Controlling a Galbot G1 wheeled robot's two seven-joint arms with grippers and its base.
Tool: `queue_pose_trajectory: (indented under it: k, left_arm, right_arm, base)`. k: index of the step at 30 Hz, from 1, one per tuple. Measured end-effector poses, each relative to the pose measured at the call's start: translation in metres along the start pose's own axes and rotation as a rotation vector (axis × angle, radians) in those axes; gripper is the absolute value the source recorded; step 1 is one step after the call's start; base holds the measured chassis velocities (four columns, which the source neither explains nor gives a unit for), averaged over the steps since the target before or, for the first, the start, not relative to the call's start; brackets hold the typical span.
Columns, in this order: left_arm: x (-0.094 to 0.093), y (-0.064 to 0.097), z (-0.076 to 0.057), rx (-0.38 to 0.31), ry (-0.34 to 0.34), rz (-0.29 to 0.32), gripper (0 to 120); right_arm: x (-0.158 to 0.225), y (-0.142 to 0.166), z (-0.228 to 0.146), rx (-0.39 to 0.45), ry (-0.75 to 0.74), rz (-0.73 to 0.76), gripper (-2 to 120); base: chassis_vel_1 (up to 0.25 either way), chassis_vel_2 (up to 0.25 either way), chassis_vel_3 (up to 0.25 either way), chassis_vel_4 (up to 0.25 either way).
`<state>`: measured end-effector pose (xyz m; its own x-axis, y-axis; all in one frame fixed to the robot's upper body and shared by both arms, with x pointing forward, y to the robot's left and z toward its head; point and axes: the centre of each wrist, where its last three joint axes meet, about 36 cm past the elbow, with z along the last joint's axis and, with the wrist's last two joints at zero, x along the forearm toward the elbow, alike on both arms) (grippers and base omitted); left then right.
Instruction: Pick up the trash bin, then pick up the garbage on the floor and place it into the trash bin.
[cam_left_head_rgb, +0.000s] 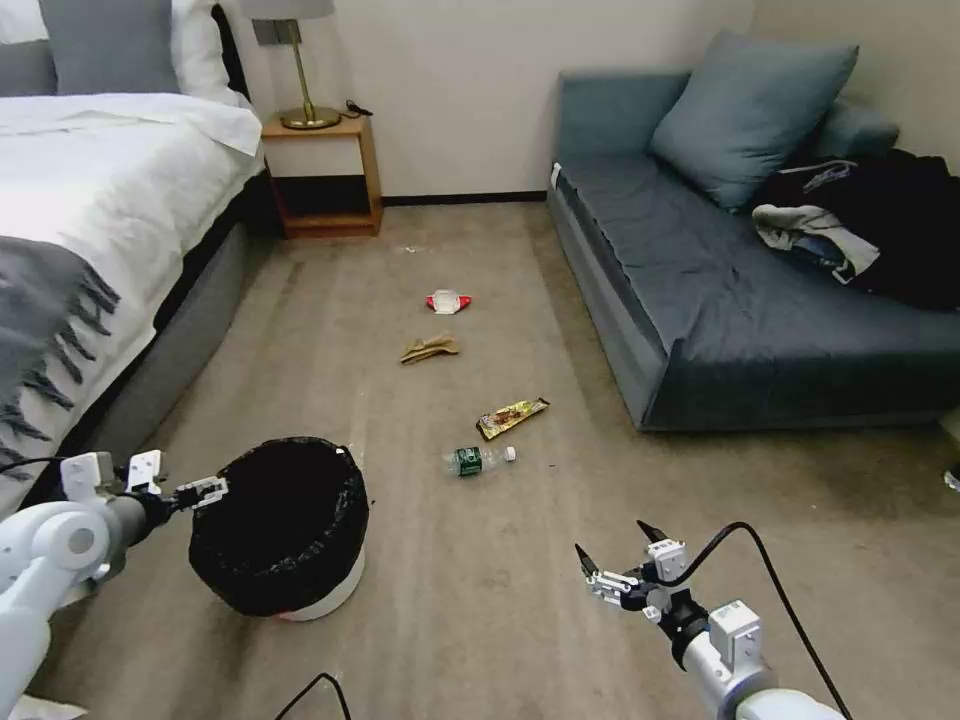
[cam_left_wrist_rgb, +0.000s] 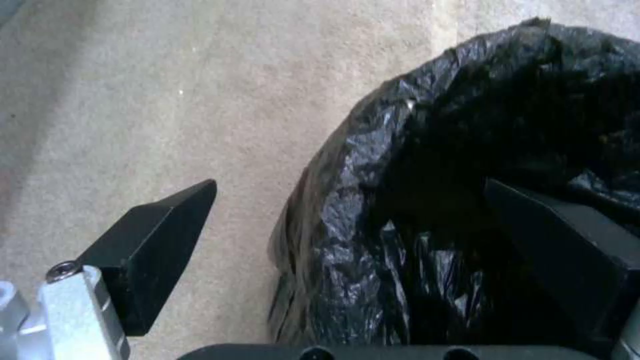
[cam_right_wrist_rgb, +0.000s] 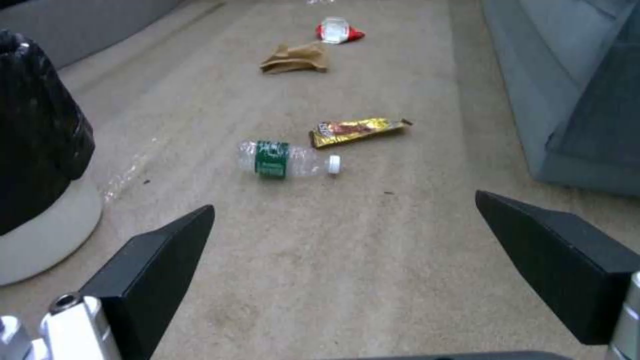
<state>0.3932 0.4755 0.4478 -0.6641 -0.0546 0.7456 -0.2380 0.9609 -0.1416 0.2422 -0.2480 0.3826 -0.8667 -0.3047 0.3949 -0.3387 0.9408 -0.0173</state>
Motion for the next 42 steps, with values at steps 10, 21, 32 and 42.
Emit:
queue_pose_trajectory:
  k: [10,21,32,42]
  left_arm:
    - [-0.009,0.008,0.013,0.029,0.03,0.01,100]
    - [-0.02,-0.003,0.017,0.034,0.046,0.06,89]
    - [-0.024,-0.007,0.024,0.044,0.054,0.064,44]
    - [-0.015,-0.002,0.027,0.046,0.037,0.036,4]
  right_arm:
    - [-0.001,0.0,0.001,-0.002,-0.001,0.0,100]
    - [0.004,0.003,0.002,-0.007,-0.004,0.0,100]
    - [0.005,0.002,0.002,-0.007,-0.008,0.008,100]
    - [0.003,0.003,0.003,-0.008,-0.009,0.008,100]
  base:
    - [0.0,0.0,0.0,0.0]
    - [0.0,0.0,0.0,0.0]
    - [0.0,0.0,0.0,0.0]
    - [0.0,0.0,0.0,0.0]
